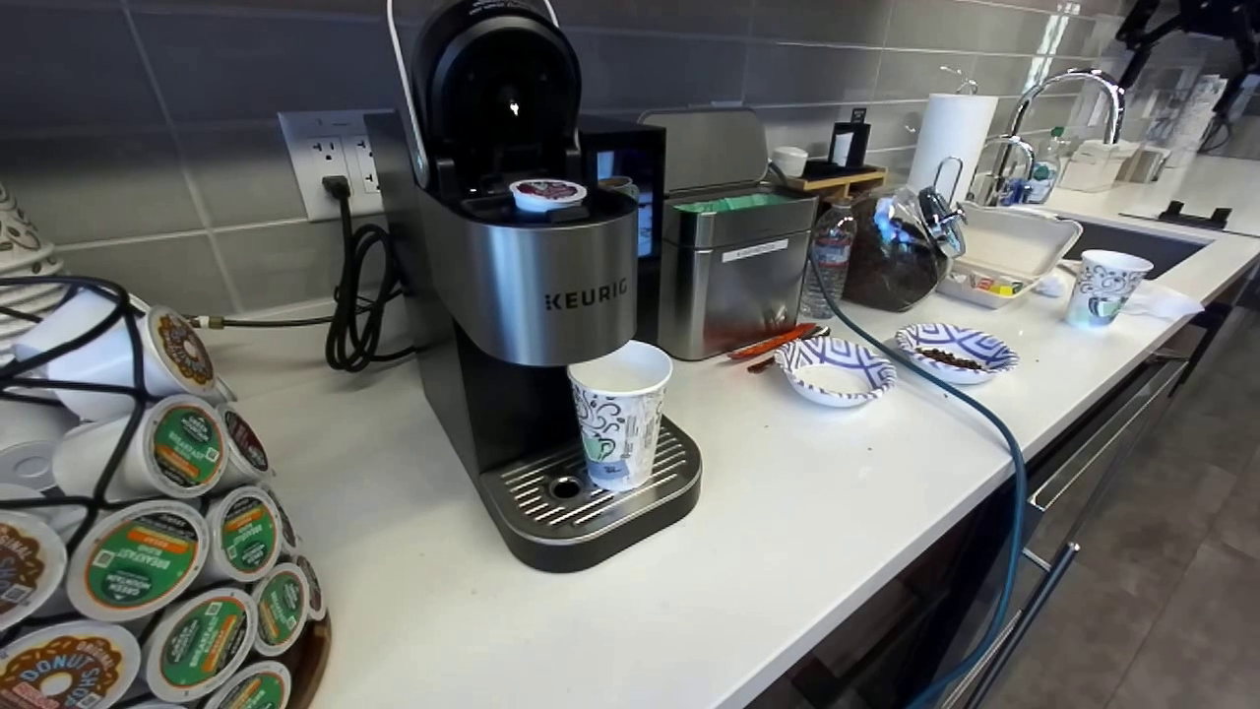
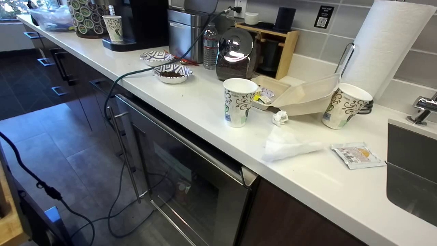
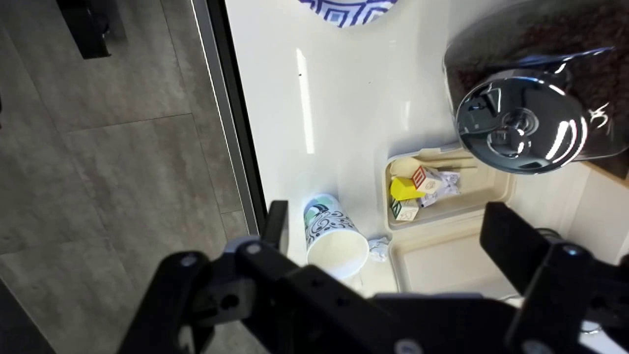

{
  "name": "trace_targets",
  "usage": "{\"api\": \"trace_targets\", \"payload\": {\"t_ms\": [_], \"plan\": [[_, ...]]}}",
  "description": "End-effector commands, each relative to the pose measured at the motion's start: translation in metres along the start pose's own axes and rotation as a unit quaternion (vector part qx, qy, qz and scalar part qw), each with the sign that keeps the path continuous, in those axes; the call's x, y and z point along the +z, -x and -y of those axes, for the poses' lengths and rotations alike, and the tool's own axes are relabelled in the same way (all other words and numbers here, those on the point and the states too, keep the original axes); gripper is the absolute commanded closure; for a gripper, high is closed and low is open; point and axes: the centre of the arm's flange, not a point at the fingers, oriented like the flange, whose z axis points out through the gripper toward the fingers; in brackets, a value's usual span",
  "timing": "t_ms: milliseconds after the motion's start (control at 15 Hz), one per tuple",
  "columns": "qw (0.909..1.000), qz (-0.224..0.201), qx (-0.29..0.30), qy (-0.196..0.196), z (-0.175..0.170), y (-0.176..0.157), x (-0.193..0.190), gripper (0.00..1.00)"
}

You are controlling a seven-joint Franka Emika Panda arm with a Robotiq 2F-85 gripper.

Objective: Move the cup and the bottle to the right

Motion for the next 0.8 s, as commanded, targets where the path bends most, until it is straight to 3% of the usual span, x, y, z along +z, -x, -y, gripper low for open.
{"api": "trace_targets", "payload": {"t_ms": [0, 133, 200, 400, 733], "plan": [[1.0000, 0.003, -0.009, -0.004, -0.004, 0.001, -0.006, 0.00], [0.9999, 0.005, -0.016, -0.003, -0.007, 0.001, -0.006, 0.00], [0.9958, 0.036, -0.084, 0.003, -0.005, 0.013, 0.007, 0.00], [0.9861, 0.078, -0.146, 0.008, -0.012, 0.042, 0.036, 0.00], [0.9537, 0.142, -0.265, 0.004, -0.009, 0.068, 0.045, 0.00]]}}
